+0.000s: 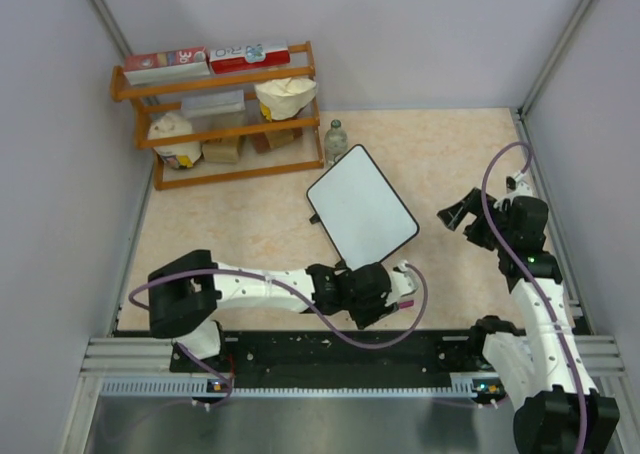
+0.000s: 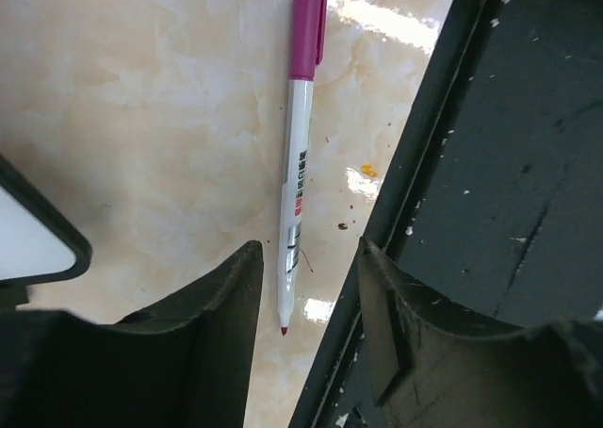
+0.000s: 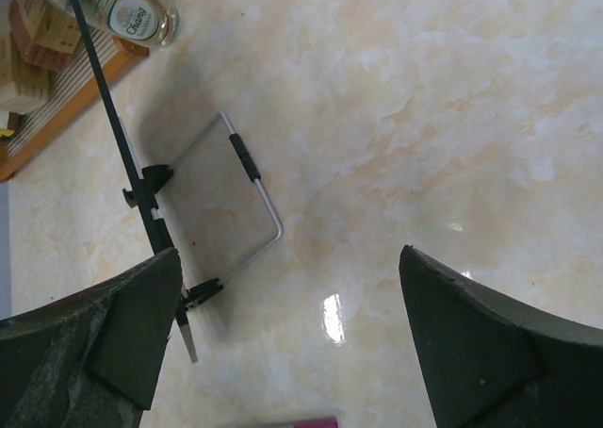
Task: Write a sentence on the whiteboard
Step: Pick up the whiteboard marker at the center of the board.
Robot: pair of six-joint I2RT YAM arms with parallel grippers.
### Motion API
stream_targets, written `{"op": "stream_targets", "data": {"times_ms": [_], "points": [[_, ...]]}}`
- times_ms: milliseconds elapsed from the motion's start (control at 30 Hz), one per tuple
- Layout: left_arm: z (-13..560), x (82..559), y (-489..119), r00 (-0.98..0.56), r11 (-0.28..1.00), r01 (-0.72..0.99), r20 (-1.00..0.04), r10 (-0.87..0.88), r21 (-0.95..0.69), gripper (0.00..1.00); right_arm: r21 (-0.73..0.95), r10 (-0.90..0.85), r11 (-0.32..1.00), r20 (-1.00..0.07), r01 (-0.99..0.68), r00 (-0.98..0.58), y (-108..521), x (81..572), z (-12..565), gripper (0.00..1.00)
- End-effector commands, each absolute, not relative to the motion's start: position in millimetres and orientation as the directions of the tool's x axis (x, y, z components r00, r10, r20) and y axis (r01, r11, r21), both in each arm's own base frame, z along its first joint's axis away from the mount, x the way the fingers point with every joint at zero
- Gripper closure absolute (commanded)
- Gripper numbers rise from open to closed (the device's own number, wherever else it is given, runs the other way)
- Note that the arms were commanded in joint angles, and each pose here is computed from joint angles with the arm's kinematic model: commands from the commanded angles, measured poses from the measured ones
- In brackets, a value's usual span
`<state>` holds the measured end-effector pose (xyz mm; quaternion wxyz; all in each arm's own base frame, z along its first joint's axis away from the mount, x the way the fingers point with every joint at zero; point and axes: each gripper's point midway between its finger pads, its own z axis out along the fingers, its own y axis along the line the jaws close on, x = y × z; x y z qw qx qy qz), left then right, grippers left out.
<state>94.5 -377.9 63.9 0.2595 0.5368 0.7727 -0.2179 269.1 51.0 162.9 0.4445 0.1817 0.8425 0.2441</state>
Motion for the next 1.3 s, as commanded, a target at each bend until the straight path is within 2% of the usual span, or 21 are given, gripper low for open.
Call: {"op": "stream_targets", "data": {"times_ms": [0, 200, 333, 533, 600, 633, 700, 767, 967, 1133, 1267], "points": [[58.0, 98.7, -397.0, -0.257, 0.307, 0.951, -0.653, 0.712, -0.040, 0.54, 0.571, 0.518, 0.817, -0.669, 0.077, -0.533, 49.6, 267.7, 163.5, 0.01], [35.9, 91.9, -396.7, -0.269, 0.292, 0.954, -0.630, 0.729, -0.070, 0.60, 0.574, 0.526, 0.814, -0.662, 0.090, -0.534, 49.2, 267.2, 160.7, 0.01], [20.0, 91.9, -389.8, -0.285, 0.310, 0.949, -0.598, 0.749, -0.064, 0.69, 0.569, 0.524, 0.816, -0.661, 0.096, -0.537, 47.9, 267.0, 158.5, 0.01], [4.3, 85.4, -380.7, -0.309, 0.321, 0.943, -0.566, 0.764, -0.081, 0.73, 0.571, 0.514, 0.817, -0.662, 0.078, -0.545, 50.5, 267.1, 161.3, 0.01], [0.8, 84.5, -378.5, -0.314, 0.327, 0.942, -0.559, 0.768, -0.079, 0.78, 0.569, 0.508, 0.820, -0.667, 0.068, -0.545, 51.1, 266.8, 163.9, 0.01], [-1.1, 92.8, -375.3, -0.319, 0.360, 0.932, -0.559, 0.765, -0.039, 0.77, 0.568, 0.507, 0.820, -0.668, 0.068, -0.545, 51.0, 266.8, 164.3, 0.01], [-6.2, 95.2, -371.6, -0.315, 0.369, 0.930, -0.545, 0.777, -0.011, 0.85, 0.567, 0.506, 0.821, -0.671, 0.064, -0.542, 51.0, 266.4, 166.5, 0.01], [-9.4, 101.7, -367.7, -0.314, 0.392, 0.919, -0.535, 0.784, 0.036, 0.99, 0.564, 0.502, 0.823, -0.674, 0.062, -0.541, 51.1, 266.3, 167.1, 0.01], [-15.1, 100.0, -361.1, -0.296, 0.402, 0.910, -0.520, 0.801, 0.101, 1.00, 0.553, 0.494, 0.831, -0.685, 0.060, -0.535, 49.4, 264.6, 171.5, 0.01], [10.6, 93.1, -365.5, -0.315, 0.415, 0.909, -0.578, 0.753, 0.045, 1.00, 0.553, 0.496, 0.832, -0.705, 0.045, -0.506, 48.9, 262.6, 187.1, 0.01], [53.9, 88.9, -371.7, -0.322, 0.416, 0.909, -0.656, 0.682, -0.015, 1.00, 0.558, 0.492, 0.829, -0.749, -0.023, -0.445, 53.1, 259.9, 225.1, 0.01]]}}
